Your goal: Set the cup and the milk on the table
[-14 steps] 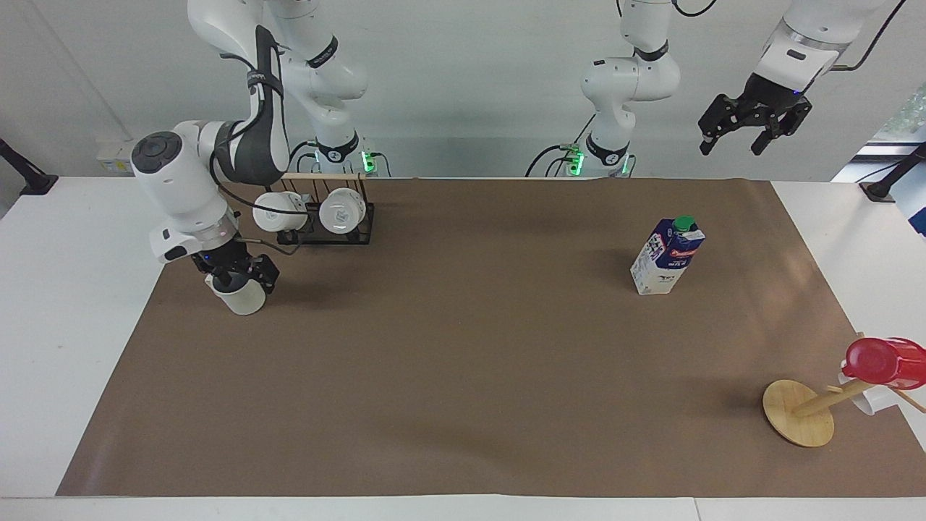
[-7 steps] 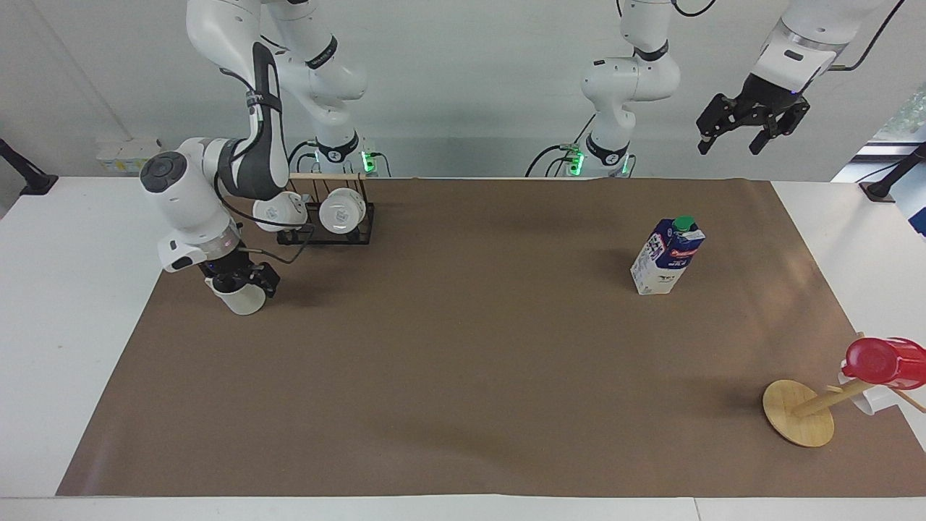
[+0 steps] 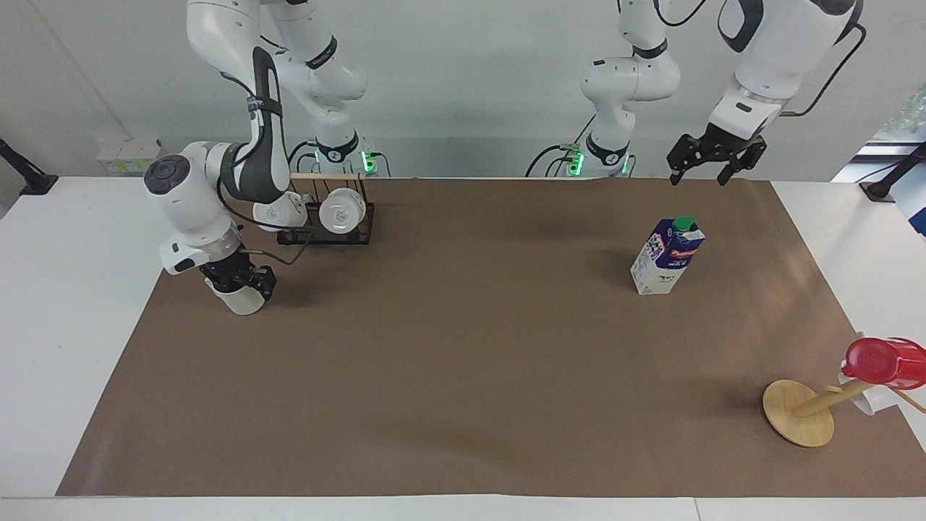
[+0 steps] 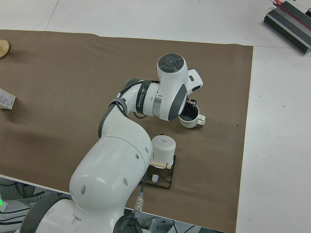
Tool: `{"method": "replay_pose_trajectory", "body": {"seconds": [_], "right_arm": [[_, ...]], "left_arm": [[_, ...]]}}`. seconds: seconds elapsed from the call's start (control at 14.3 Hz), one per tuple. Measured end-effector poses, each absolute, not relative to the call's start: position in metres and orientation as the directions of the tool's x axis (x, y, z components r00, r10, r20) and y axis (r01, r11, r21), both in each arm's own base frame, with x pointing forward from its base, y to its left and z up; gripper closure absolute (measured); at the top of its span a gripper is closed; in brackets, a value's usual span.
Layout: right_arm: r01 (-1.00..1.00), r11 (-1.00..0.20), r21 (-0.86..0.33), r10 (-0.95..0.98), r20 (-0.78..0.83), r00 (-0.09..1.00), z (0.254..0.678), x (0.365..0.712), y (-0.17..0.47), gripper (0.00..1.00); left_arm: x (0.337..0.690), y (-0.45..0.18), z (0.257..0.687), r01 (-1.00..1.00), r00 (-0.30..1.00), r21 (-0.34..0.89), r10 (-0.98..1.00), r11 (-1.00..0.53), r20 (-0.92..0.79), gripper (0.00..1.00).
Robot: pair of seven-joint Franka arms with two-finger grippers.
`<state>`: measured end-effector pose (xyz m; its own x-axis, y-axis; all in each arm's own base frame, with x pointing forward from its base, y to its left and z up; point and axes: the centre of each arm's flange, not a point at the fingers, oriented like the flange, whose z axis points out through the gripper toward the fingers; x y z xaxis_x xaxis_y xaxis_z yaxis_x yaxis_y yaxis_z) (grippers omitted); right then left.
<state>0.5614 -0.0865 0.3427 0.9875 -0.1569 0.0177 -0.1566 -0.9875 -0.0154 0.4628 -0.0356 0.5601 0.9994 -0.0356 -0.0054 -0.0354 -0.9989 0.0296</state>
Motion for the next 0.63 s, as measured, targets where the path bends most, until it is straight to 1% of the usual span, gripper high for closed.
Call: {"method": "replay_pose_trajectory", "body": {"seconds": [0.07,0.21,0.42,0.63], "right_arm": [[-0.143,-0.990,-0.015,-0.144,0.014,0.990,0.339,0.561,-0.086,0.34],[-0.131,-0.991,-0.012,-0.131,0.010,0.991,0.335,0.561,-0.087,0.62],[-0.116,-0.993,0.002,-0.116,0.014,0.993,0.336,0.562,-0.087,0.94],[-0.114,-0.993,0.003,-0.114,0.041,0.993,0.349,0.569,-0.088,0.96]], "left_arm": [[0.463,-0.035,0.544,-0.036,0.999,0.029,-0.036,-0.999,0.006,0.00],[0.464,-0.035,0.519,-0.041,0.999,0.027,-0.040,-0.999,0.027,0.00],[0.464,-0.034,0.494,-0.065,0.996,0.024,-0.064,-0.998,0.064,0.00],[0.464,-0.032,0.468,-0.083,0.993,0.014,-0.082,-0.996,0.079,0.00]]}}
